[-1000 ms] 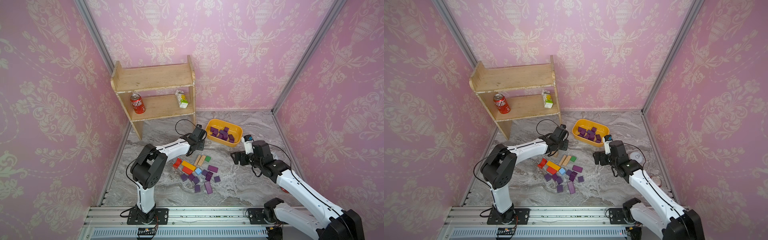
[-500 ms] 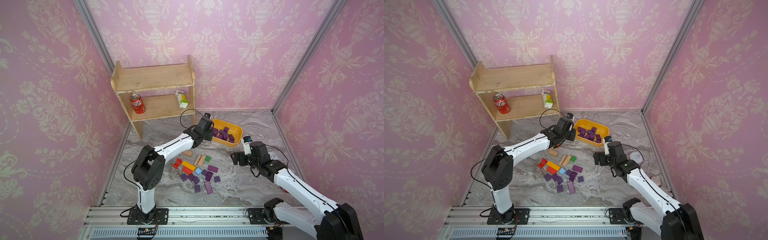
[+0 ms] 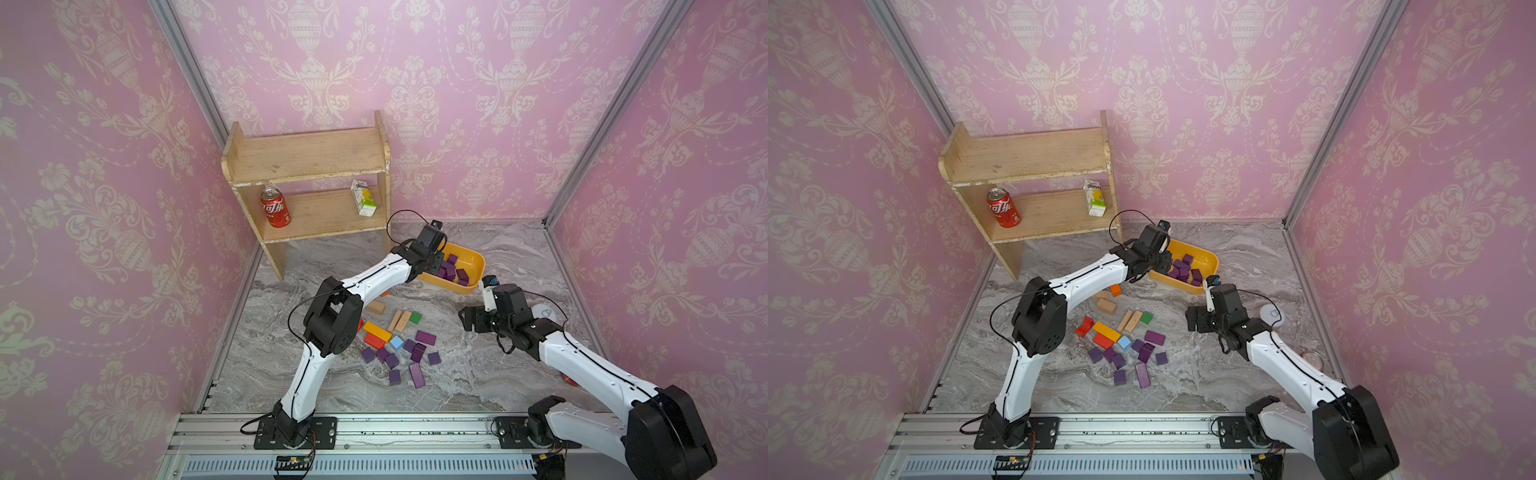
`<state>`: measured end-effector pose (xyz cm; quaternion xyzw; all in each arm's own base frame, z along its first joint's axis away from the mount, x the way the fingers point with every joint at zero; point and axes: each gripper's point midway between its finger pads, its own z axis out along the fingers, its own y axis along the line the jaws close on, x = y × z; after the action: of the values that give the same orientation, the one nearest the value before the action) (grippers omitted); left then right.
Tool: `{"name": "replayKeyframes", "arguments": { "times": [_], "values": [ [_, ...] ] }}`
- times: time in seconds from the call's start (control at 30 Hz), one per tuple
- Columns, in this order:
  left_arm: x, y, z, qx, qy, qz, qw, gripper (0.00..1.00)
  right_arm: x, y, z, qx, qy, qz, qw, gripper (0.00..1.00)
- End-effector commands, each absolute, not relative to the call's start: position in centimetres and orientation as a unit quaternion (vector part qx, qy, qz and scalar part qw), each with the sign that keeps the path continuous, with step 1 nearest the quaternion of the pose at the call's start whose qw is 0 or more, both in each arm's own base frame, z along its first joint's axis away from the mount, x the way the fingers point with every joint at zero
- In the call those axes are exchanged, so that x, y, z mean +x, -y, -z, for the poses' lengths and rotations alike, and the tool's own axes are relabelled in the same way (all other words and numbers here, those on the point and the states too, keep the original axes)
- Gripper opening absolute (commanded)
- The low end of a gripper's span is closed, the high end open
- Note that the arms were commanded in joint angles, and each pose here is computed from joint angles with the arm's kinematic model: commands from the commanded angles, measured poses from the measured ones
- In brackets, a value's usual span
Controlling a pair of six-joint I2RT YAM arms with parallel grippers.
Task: Pick purple bricks into the storage bin
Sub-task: Place the building block in the storage box.
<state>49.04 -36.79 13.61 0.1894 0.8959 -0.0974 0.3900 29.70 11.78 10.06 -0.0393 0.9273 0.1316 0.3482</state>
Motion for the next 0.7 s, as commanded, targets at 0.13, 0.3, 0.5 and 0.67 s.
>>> {"name": "replayKeyframes", "arguments": {
  "times": [0.13, 0.3, 0.5, 0.67],
  "values": [
    [49.3, 36.9, -12.8, 0.212, -0.900, 0.057, 0.376, 0.62, 29.8, -11.8, -9.9, -0.035, -0.926, -0.134, 0.350, 0.96],
    [49.0, 36.8, -13.9, 0.210, -0.896, 0.058, 0.388, 0.90, 29.7, -11.6, -9.9, -0.033, -0.926, -0.131, 0.352, 0.98],
    [47.5, 36.1, -17.2, 0.203, -0.881, 0.068, 0.423, 0.99, 29.6, -11.7, -9.7, -0.033, -0.926, -0.132, 0.352, 0.98],
    [44.9, 34.3, -19.5, 0.182, -0.869, 0.082, 0.453, 0.99, 29.5, -11.8, -9.3, -0.035, -0.928, -0.134, 0.346, 0.97]
  ]
}}
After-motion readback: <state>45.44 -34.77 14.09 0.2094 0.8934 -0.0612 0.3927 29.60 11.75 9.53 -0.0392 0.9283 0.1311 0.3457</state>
